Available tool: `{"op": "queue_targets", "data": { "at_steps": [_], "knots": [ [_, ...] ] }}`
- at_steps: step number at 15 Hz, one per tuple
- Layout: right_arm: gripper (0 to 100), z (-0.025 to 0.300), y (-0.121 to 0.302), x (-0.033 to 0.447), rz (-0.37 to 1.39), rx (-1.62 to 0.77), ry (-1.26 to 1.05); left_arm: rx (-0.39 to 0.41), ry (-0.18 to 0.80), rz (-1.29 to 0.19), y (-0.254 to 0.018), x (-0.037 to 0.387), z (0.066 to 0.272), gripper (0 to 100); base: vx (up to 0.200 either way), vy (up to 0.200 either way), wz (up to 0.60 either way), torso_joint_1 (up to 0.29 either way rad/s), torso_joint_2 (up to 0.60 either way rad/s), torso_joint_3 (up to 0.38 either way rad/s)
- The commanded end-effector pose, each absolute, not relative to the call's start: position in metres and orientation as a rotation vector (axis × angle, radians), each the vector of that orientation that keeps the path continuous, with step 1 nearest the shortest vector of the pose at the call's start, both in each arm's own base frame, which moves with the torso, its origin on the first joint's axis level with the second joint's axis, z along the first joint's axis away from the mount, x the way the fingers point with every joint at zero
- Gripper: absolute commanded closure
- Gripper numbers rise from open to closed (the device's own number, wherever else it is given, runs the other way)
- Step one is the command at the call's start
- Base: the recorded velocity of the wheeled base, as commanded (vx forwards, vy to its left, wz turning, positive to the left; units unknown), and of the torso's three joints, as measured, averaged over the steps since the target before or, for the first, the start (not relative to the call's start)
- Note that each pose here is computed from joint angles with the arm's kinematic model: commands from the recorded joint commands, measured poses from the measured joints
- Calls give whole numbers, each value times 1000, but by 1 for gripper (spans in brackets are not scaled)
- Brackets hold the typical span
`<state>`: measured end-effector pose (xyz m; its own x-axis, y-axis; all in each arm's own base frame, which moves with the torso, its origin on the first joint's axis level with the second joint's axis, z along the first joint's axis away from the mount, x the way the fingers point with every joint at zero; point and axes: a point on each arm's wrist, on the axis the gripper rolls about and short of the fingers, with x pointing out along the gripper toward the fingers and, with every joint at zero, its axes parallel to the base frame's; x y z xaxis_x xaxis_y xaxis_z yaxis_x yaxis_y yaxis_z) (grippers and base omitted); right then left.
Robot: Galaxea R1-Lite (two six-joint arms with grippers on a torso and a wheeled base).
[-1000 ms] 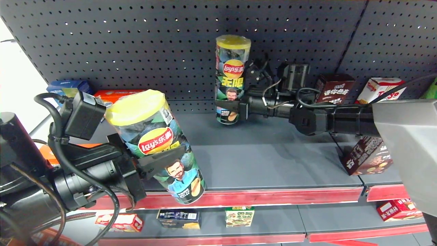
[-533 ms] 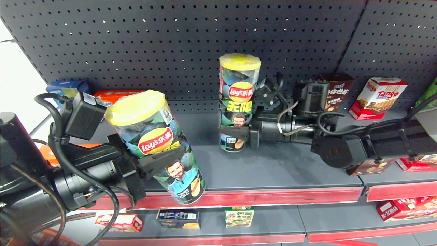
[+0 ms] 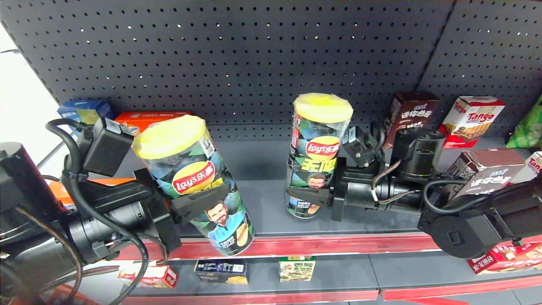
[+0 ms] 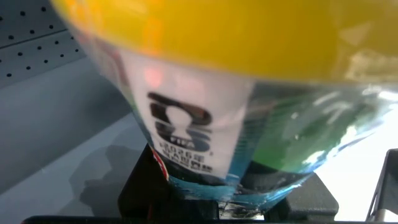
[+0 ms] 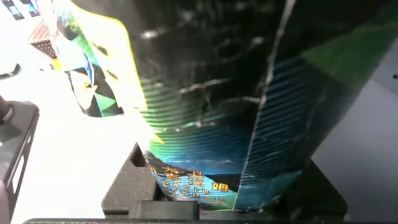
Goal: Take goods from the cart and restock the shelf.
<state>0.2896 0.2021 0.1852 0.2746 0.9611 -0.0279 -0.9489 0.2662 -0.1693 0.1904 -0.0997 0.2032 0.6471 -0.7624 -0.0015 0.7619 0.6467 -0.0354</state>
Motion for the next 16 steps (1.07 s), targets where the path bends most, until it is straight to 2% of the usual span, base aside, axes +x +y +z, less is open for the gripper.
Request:
{"op": "queue_targets", "data": {
  "at_steps": [1,8,16],
  "knots": [
    [100,176,204,293,1297,-163,-68,-32,16,-844,-95,193,203,100,0,0,0,0,0,0],
    [100,153,210,309,1291,-161,-28,-32,13,-837,-94,193,204,100,0,0,0,0,0,0],
    [100,149,212,320,1284,-174,-37,-32,14,-837,-94,193,203,100,0,0,0,0,0,0]
  ]
}}
